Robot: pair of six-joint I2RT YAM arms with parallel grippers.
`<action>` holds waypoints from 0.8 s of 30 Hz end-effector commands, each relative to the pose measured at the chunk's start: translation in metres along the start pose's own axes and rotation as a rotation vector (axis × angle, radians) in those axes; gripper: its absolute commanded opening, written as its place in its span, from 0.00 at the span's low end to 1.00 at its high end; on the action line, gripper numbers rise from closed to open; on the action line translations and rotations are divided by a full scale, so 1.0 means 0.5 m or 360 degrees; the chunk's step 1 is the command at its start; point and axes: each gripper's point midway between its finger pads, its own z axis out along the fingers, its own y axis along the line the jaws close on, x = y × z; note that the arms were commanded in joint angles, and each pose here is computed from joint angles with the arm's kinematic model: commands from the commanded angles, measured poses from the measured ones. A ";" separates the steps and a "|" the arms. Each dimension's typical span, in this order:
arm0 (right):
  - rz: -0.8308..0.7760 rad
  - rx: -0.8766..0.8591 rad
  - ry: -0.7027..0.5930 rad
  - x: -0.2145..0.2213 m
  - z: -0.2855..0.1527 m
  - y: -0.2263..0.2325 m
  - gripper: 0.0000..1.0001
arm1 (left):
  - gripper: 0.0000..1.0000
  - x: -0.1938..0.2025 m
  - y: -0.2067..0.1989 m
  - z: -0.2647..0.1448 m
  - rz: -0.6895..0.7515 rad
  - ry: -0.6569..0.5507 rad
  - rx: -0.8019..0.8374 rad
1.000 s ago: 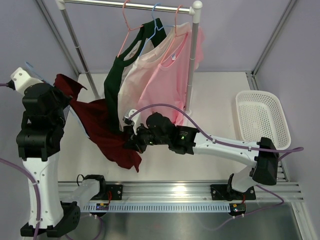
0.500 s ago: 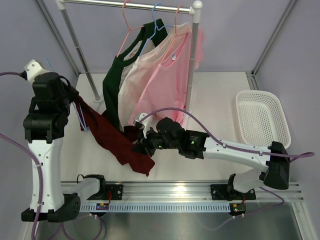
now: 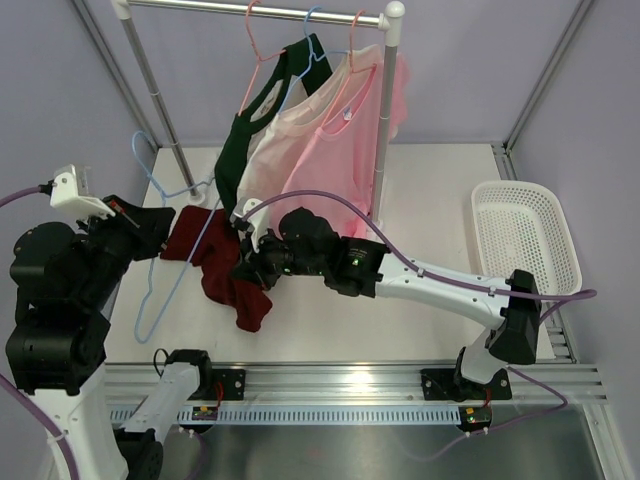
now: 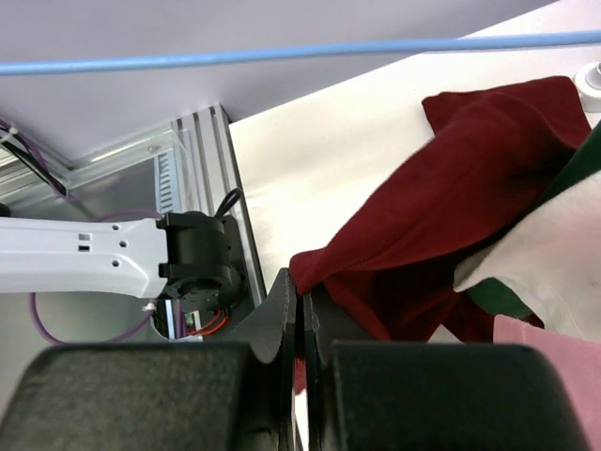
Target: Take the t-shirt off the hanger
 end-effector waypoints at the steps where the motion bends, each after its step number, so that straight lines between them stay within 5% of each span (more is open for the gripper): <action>1: -0.0053 0.0047 -0.0057 -0.033 -0.023 0.002 0.00 | 0.00 0.023 -0.027 -0.002 0.0079 0.0122 0.0144; 10: 0.0070 0.0127 -0.0009 0.003 -0.164 0.008 0.00 | 0.00 -0.057 0.054 0.035 0.0316 -0.0169 -0.0193; 12: 0.0067 0.0164 -0.0108 -0.047 -0.232 0.015 0.00 | 0.00 -0.074 0.060 0.062 0.0336 -0.0274 -0.0193; 19: 0.0060 0.0735 -0.0326 -0.199 -0.446 -0.061 0.00 | 0.00 -0.126 0.031 0.145 0.0398 -0.0462 -0.0042; 24: 0.0099 0.1110 -0.0347 -0.246 -0.502 -0.179 0.00 | 0.00 -0.193 -0.003 0.191 0.0520 -0.0584 0.0049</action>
